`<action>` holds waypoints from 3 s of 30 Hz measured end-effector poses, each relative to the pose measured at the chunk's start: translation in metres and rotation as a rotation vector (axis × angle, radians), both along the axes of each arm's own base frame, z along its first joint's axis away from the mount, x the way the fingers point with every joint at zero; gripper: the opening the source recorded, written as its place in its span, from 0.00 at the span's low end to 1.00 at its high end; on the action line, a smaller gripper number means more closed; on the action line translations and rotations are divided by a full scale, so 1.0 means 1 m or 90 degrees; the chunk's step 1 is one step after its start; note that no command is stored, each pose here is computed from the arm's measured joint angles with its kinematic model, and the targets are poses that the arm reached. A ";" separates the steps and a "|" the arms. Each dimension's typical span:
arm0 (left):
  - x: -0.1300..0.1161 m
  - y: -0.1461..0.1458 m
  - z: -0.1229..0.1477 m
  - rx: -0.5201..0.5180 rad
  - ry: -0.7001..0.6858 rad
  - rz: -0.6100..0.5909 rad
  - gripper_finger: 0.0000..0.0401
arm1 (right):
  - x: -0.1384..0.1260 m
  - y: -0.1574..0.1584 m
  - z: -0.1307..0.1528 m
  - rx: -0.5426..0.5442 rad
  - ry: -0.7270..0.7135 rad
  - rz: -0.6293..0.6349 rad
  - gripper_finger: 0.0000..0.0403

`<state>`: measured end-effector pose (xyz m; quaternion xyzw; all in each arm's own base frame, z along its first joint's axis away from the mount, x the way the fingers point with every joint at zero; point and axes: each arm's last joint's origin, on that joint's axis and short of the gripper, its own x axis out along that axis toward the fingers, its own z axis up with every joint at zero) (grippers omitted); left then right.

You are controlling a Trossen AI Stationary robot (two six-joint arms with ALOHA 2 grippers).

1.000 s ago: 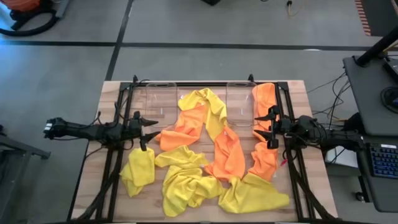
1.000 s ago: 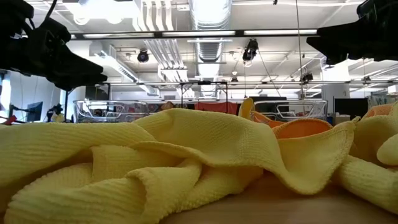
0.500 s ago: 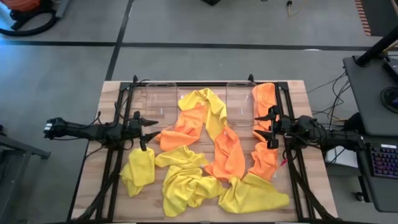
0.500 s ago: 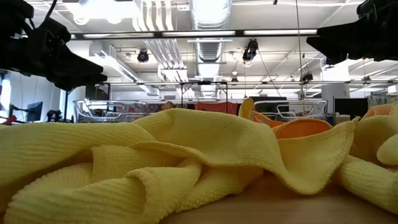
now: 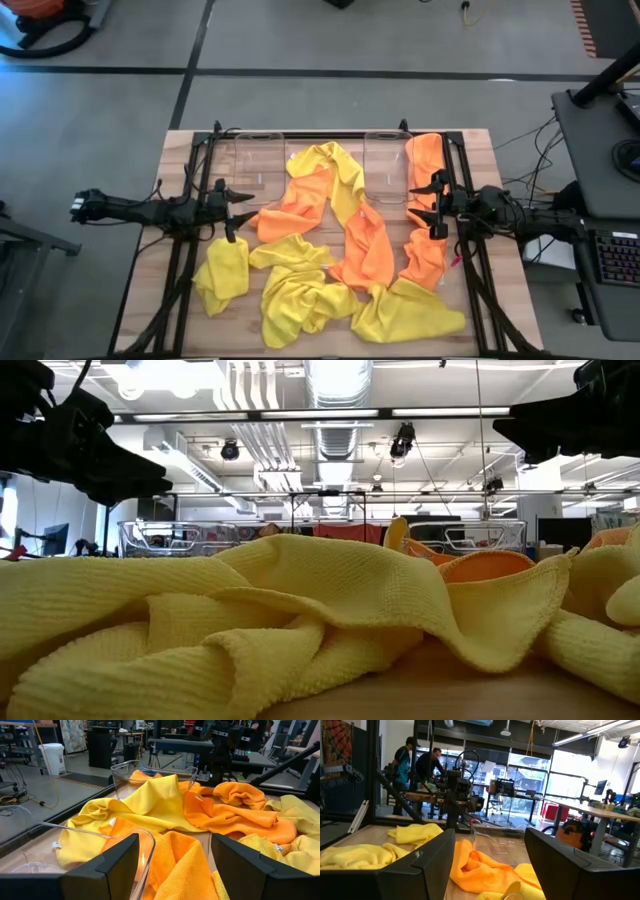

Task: Sort microfiber towel by color & place in baskets

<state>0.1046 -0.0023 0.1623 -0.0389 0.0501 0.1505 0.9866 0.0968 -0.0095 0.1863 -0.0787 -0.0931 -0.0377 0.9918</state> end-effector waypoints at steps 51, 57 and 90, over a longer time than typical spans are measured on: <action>0.067 -0.045 0.090 -0.138 -0.077 -0.160 0.58 | 0.145 0.068 0.047 0.240 0.583 0.170 0.59; 0.089 -0.056 0.087 -0.182 0.034 -0.108 0.58 | 0.160 0.073 0.038 0.255 0.601 0.164 0.59; 0.110 -0.102 0.099 -0.210 0.339 -0.124 0.58 | 0.279 0.162 -0.006 0.199 0.681 0.153 0.59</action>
